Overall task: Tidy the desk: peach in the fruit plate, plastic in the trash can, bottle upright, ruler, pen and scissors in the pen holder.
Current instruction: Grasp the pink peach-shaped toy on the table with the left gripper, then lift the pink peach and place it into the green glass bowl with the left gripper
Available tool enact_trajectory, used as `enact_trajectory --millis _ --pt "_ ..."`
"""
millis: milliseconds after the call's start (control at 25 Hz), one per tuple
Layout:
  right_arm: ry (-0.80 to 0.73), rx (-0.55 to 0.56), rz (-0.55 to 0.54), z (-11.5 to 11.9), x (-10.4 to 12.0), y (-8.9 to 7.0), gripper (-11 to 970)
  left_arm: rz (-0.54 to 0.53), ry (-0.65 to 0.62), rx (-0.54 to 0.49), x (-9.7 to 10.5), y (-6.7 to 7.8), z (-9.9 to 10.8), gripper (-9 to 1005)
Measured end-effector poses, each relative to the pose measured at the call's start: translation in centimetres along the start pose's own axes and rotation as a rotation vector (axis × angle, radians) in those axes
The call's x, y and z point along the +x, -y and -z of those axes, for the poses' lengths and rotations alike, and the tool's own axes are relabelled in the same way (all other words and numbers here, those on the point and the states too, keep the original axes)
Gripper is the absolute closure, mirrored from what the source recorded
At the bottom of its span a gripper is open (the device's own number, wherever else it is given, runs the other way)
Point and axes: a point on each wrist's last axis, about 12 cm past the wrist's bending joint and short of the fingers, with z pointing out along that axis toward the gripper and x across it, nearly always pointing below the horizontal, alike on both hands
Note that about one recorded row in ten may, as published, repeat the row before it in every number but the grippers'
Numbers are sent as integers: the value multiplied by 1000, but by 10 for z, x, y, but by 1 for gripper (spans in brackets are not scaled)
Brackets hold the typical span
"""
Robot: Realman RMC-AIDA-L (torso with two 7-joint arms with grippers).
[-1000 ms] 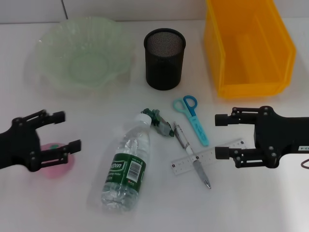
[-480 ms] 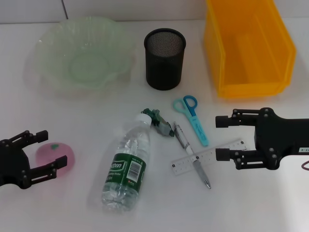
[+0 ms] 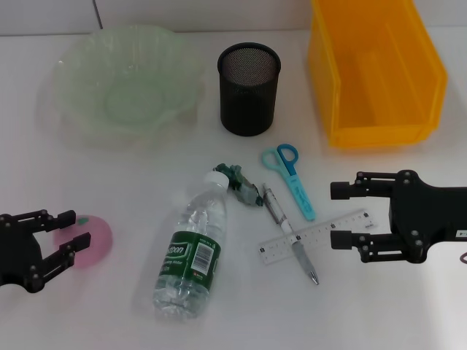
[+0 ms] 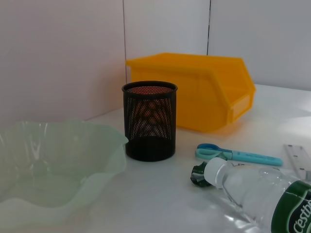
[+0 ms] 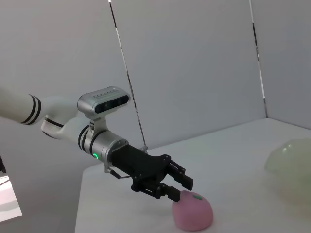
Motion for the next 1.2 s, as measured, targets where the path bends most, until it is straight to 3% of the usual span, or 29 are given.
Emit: enact_trajectory --millis 480,680,960,1120,1160,1200 --pt "7 -3 -2 0 0 -1 230 5 -26 -4 3 1 -3 885" --pt "10 -2 -4 0 1 -2 230 -3 -15 -1 0 0 -2 970" --pt "13 4 -5 2 1 -2 231 -13 23 12 -14 -9 -10 937" --pt "13 3 -4 2 1 -2 231 -26 59 24 -30 -20 -19 919" --pt "14 4 -4 2 1 -2 231 -24 135 39 -49 -28 -28 914" --pt "15 4 -3 2 1 -2 231 -24 140 39 -50 -28 -28 909"
